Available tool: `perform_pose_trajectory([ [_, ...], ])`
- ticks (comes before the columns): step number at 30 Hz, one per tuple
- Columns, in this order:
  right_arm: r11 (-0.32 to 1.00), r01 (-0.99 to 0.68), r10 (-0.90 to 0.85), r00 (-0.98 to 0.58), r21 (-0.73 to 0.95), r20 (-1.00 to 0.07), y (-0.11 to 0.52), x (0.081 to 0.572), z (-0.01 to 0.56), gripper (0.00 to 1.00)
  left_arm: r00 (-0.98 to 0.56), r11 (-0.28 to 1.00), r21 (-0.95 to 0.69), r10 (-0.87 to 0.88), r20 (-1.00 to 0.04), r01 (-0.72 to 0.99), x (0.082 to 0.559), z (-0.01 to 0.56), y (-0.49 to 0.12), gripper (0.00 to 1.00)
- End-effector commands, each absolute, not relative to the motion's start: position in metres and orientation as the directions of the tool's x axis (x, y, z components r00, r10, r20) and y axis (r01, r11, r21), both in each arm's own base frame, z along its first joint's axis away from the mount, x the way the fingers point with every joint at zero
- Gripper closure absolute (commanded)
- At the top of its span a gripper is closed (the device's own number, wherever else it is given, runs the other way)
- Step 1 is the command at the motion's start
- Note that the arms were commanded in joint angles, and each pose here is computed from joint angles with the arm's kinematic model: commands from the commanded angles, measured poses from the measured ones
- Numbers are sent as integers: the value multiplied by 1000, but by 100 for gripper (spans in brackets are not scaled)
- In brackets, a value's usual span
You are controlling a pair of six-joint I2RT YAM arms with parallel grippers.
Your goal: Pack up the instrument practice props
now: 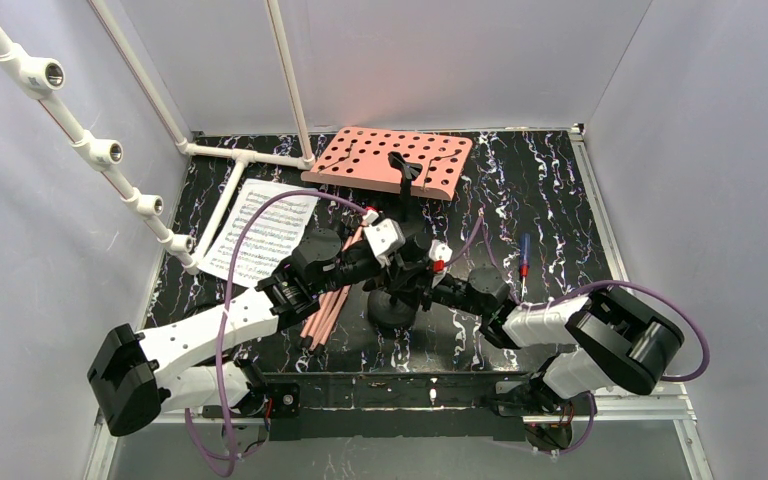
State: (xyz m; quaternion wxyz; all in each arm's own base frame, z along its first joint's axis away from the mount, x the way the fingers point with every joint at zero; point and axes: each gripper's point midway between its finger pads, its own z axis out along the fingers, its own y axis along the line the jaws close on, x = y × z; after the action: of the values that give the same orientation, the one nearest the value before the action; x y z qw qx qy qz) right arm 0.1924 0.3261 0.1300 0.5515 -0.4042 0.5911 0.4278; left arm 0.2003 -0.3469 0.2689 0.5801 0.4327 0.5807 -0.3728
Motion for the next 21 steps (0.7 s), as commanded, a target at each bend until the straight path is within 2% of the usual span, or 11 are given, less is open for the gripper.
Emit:
perform_pose_trajectory([
  [1,436,-885,-319,-322,164,-891,288,183,21,99,382,278,269,-544,-747,922,124,514,-303,100],
  [6,453,-877,-340,-339,163,-877,286,185,15,99,364,252,265,-560,-744,931,119,520,-302,100],
  [14,455,-873,-367,-361,173,-857,286,184,6,99,424,303,300,-573,-701,905,114,535,-286,100],
  [21,445,-875,-373,-375,191,-849,288,182,4,99,429,325,291,-540,-724,900,122,518,-290,100],
])
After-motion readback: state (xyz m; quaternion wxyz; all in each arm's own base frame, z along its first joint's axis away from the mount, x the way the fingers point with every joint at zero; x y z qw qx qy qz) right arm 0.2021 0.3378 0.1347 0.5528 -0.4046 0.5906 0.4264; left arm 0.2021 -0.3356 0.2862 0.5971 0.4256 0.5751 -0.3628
